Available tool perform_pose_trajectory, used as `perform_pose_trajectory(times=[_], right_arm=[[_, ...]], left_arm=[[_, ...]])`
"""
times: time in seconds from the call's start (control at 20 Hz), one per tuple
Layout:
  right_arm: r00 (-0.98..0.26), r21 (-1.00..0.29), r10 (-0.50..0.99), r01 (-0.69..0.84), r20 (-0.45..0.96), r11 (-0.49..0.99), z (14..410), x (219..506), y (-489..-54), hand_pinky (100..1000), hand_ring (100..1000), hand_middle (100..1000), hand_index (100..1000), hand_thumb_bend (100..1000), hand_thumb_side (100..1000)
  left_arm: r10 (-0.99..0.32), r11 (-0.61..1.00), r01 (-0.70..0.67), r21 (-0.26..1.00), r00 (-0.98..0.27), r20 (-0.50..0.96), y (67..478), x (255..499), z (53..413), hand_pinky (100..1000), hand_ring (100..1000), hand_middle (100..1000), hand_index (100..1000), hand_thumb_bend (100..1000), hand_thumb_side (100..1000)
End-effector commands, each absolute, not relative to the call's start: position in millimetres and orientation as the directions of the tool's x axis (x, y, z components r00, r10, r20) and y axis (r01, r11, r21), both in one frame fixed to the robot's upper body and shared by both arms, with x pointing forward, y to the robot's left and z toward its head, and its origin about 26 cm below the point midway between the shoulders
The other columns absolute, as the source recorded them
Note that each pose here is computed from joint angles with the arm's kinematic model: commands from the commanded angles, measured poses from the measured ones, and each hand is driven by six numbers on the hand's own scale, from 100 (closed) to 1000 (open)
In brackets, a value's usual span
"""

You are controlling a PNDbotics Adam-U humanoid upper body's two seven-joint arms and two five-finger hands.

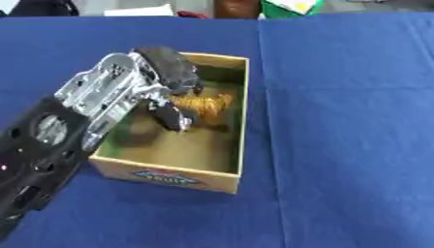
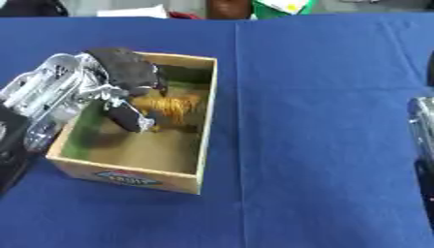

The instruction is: Pick up objects on the table and place them in the box.

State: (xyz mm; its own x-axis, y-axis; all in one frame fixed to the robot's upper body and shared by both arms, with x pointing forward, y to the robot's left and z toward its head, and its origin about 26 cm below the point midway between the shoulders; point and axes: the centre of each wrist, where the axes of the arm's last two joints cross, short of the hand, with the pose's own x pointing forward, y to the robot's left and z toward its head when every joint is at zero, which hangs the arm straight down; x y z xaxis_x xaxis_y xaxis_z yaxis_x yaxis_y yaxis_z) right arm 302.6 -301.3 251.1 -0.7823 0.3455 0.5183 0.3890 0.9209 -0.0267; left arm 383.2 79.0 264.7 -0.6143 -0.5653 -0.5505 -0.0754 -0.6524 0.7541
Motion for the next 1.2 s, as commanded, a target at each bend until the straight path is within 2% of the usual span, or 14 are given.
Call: perform_pose_trajectory(times=[0.05, 0.2, 0.3, 0.35, 0.4, 0.45, 0.5, 0.55, 0.6, 0.65, 0.8, 0.95, 1.2], right_arm=[[-0.795, -0.028, 0.350, 0.388, 0.496, 0.921, 259, 300, -302, 814, 683, 757, 854, 100, 999], [-0.794, -0.029, 0.351, 0.389, 0.496, 0.921, 258, 299, -303, 814, 683, 758, 854, 100, 1000], [-0.794, -0.028, 0.352, 0.390, 0.496, 0.920, 258, 299, -303, 814, 683, 758, 854, 100, 999], [-0.793, -0.028, 0.353, 0.392, 0.496, 0.920, 258, 299, -303, 814, 683, 758, 854, 100, 999], [-0.792, -0.028, 0.355, 0.394, 0.497, 0.919, 258, 299, -304, 814, 683, 758, 854, 100, 999], [-0.791, -0.028, 0.356, 0.396, 0.497, 0.918, 258, 299, -304, 814, 683, 758, 854, 100, 999], [-0.791, -0.027, 0.357, 0.397, 0.497, 0.917, 258, 299, -304, 814, 684, 758, 854, 100, 998], [-0.791, -0.026, 0.358, 0.399, 0.496, 0.917, 258, 299, -305, 814, 684, 758, 854, 100, 998], [-0.791, -0.024, 0.360, 0.402, 0.495, 0.915, 258, 299, -305, 814, 684, 758, 854, 100, 998], [-0.790, -0.023, 0.362, 0.405, 0.494, 0.914, 258, 299, -306, 814, 684, 758, 854, 100, 998], [-0.792, -0.018, 0.365, 0.409, 0.489, 0.912, 259, 299, -307, 814, 685, 758, 854, 100, 999], [-0.796, -0.011, 0.367, 0.413, 0.482, 0.911, 260, 298, -307, 813, 685, 758, 854, 100, 998], [-0.801, 0.003, 0.367, 0.419, 0.473, 0.908, 261, 298, -308, 813, 685, 759, 854, 100, 998]], left_arm=[[-0.568, -0.658, -0.126, 0.743, -0.564, -0.599, 81, 382, 284, 708, 861, 852, 916, 397, 691], [-0.579, -0.650, -0.162, 0.742, -0.526, -0.623, 83, 377, 296, 716, 867, 848, 918, 421, 722], [-0.596, -0.624, -0.195, 0.757, -0.508, -0.622, 87, 370, 308, 696, 847, 815, 892, 457, 799], [-0.616, -0.588, -0.231, 0.775, -0.493, -0.614, 90, 363, 319, 691, 839, 802, 879, 421, 838], [-0.643, -0.535, -0.277, 0.798, -0.479, -0.597, 95, 356, 329, 675, 818, 779, 856, 338, 919], [-0.677, -0.462, -0.334, 0.822, -0.466, -0.570, 100, 347, 339, 666, 806, 770, 855, 288, 950], [-0.714, -0.367, -0.400, 0.840, -0.458, -0.530, 107, 338, 348, 651, 782, 750, 860, 144, 969], [-0.753, -0.256, -0.461, 0.850, -0.457, -0.475, 114, 331, 355, 619, 745, 718, 854, 100, 923], [-0.801, -0.098, -0.522, 0.847, -0.464, -0.378, 124, 323, 363, 564, 692, 672, 856, 100, 838], [-0.832, 0.065, -0.568, 0.821, -0.485, -0.270, 133, 317, 367, 548, 680, 669, 862, 100, 797], [-0.825, 0.427, -0.635, 0.644, -0.565, -0.010, 158, 310, 369, 524, 650, 628, 842, 100, 712], [-0.767, 0.612, -0.658, 0.439, -0.630, 0.125, 182, 307, 364, 512, 629, 604, 825, 100, 678], [-0.639, 0.769, -0.619, 0.162, -0.731, 0.240, 212, 301, 349, 492, 610, 579, 813, 100, 616]])
